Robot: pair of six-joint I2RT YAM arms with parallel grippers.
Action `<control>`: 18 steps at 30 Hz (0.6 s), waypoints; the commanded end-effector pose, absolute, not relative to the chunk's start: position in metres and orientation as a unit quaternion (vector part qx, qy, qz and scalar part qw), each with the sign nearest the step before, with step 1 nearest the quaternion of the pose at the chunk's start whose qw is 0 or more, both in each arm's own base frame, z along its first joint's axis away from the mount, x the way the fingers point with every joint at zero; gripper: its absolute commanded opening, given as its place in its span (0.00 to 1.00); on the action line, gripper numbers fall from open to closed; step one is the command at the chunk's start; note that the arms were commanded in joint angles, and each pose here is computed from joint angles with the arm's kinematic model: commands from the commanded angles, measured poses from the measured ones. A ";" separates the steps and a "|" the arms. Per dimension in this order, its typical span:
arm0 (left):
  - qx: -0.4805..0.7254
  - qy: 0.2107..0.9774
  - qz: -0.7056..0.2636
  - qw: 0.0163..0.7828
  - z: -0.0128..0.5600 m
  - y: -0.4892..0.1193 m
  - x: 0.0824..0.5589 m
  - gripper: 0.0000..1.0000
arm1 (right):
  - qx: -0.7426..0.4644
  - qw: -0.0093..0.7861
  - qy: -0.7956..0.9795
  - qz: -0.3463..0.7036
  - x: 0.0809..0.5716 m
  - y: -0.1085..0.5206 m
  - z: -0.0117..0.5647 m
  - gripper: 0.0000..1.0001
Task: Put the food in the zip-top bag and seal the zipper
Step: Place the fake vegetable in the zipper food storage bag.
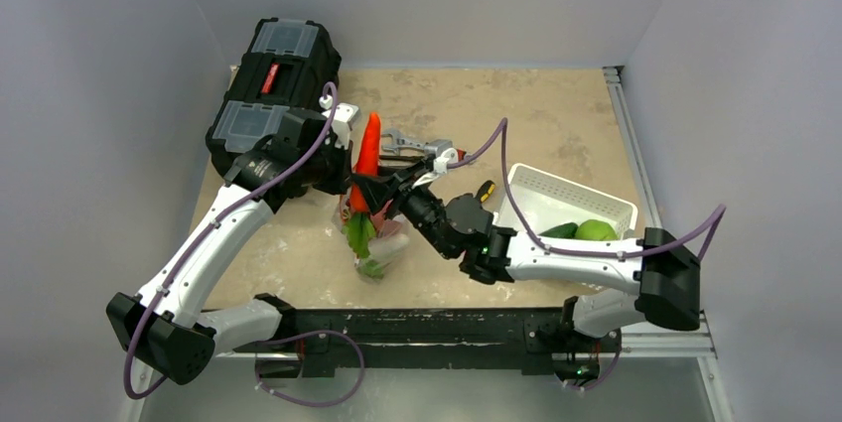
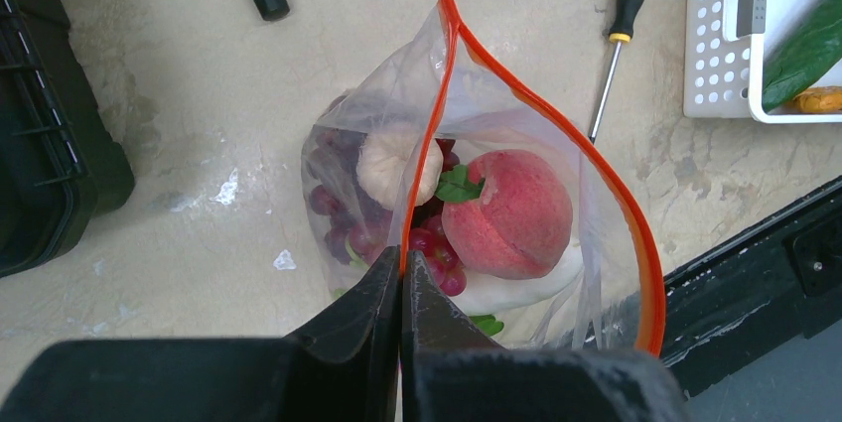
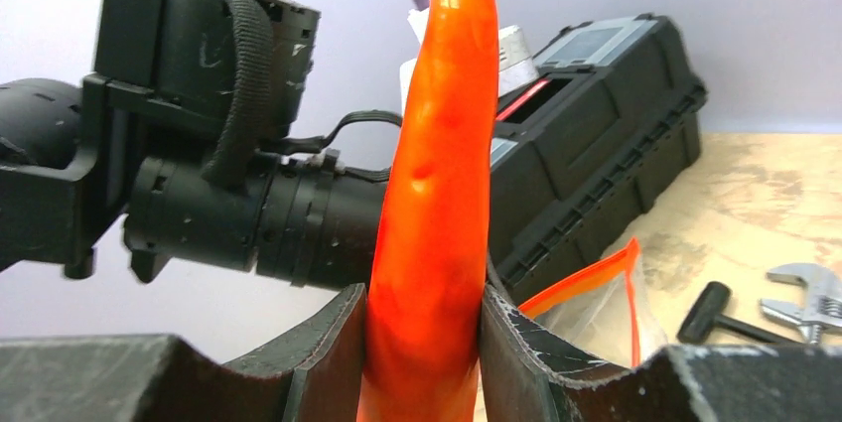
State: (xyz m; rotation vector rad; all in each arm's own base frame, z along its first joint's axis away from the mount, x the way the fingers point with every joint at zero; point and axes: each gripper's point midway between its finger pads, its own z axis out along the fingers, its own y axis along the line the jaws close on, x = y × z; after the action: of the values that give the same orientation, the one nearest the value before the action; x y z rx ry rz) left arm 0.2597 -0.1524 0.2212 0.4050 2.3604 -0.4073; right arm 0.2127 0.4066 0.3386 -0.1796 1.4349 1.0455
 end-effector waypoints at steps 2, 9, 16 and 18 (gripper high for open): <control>0.161 0.904 -0.157 0.363 0.230 -0.151 0.263 0.00 | -0.004 0.709 0.582 0.399 0.235 0.384 0.369 0.00; 0.160 0.904 -0.156 0.363 0.230 -0.151 0.263 0.00 | -0.046 0.732 0.590 0.337 0.231 0.399 0.335 0.00; 0.160 0.904 -0.156 0.364 0.230 -0.151 0.263 0.00 | -0.073 0.713 0.624 0.310 0.212 0.405 0.300 0.00; 0.160 0.904 -0.157 0.364 0.231 -0.151 0.263 0.00 | -0.068 0.694 0.645 0.311 0.210 0.405 0.289 0.00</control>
State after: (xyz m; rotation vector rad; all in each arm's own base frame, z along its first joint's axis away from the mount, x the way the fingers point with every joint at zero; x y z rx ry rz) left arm 0.2595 -0.1525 0.2212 0.4060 2.3607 -0.4072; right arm 0.2097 0.4178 0.2859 -0.2253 1.4032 0.7082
